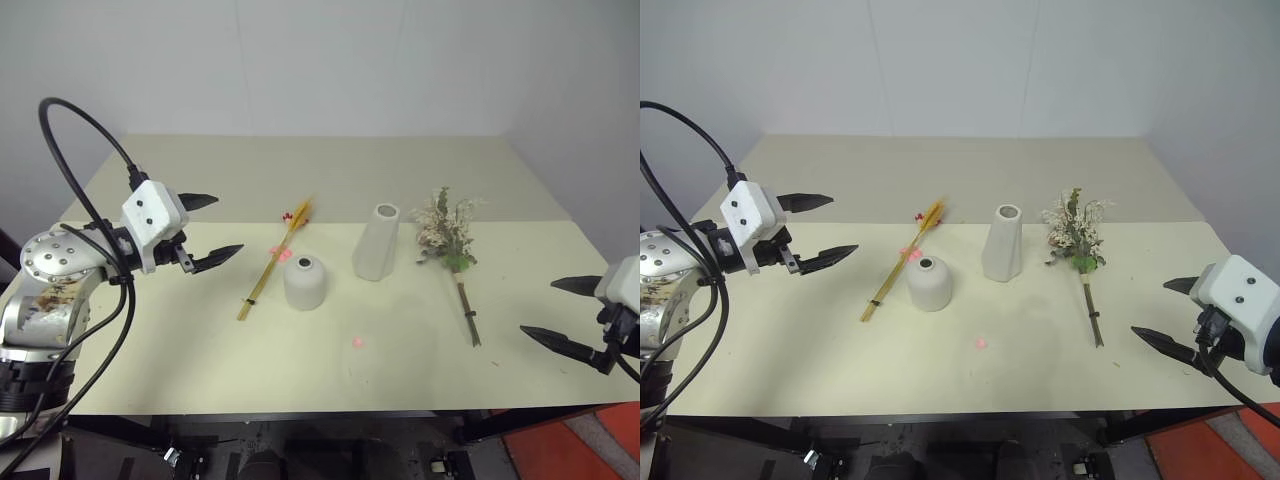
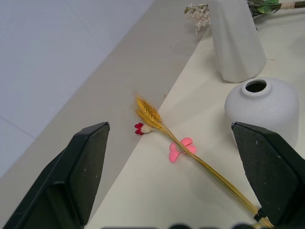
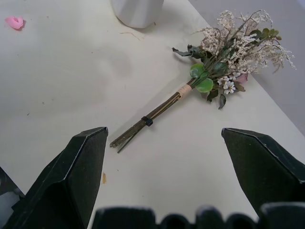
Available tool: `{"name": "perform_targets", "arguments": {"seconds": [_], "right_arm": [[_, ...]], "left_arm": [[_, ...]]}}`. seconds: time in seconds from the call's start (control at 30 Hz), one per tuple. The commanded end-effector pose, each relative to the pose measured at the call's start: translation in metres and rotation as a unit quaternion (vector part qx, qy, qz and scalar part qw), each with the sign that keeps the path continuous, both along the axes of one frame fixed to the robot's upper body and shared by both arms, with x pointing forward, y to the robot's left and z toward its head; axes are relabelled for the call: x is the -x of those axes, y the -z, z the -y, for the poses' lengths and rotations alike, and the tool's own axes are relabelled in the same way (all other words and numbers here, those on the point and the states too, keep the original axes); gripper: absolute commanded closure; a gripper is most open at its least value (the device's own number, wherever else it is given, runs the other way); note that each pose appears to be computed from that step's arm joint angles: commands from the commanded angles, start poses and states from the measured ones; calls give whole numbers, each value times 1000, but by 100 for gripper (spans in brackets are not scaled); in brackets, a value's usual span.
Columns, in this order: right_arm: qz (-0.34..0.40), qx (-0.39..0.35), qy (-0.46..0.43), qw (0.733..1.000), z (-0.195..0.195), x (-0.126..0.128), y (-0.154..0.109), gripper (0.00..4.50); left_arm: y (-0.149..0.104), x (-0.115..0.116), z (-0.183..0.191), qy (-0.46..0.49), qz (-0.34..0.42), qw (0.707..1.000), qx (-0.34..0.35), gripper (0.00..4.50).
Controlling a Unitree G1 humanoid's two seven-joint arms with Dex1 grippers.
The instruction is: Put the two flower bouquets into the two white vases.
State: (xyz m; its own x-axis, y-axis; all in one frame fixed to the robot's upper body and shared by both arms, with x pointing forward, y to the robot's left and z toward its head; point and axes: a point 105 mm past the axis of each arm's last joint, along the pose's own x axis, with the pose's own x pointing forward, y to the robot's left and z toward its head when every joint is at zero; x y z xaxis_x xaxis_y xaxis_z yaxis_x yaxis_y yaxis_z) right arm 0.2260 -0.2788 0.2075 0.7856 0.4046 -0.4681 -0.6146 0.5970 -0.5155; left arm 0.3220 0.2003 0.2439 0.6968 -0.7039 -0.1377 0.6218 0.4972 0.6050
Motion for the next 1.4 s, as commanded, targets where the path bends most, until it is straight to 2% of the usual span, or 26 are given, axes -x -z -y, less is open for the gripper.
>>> {"name": "perform_targets", "arguments": {"seconds": [0.03, 0.3, 0.4, 0.47, 0.6, 0.73, 0.97, 1.23, 1.33, 1.4], "right_arm": [[18, 7, 5, 1000, 2, 2, -10, 0], [30, 1, 11, 999, 2, -2, -13, 0], [49, -37, 32, 998, 2, -13, -21, 0], [53, -66, 57, 995, -4, -33, -24, 0], [-33, -89, 113, 989, -8, -61, -11, 0], [-103, -133, 167, 971, -15, -92, 4, 0], [-158, -128, 238, 950, -6, -126, 25, 0], [-194, -160, 243, 937, -15, -152, 45, 0], [-204, -173, 245, 932, -18, -162, 50, 58], [-200, -168, 264, 928, -13, -168, 54, 124]], "left_arm": [[-11, 3, 1, 3, 29, 1000, -4, 3], [-12, 9, 2, 25, 12, 1000, 10, 3], [-11, 11, 4, 29, 9, 1000, 8, 3], [-3, 7, 6, 26, 3, 1000, -6, 3], [-1, 2, 17, 36, 4, 999, -9, 3], [3, -3, 29, 57, 1, 998, -22, 3], [9, -5, 46, 77, 5, 997, -24, 3], [19, -3, 50, 75, -3, 997, -29, 3], [20, -2, 48, 71, -3, 997, -30, 0], [19, -2, 44, 61, 0, 998, -32, 0]]}}
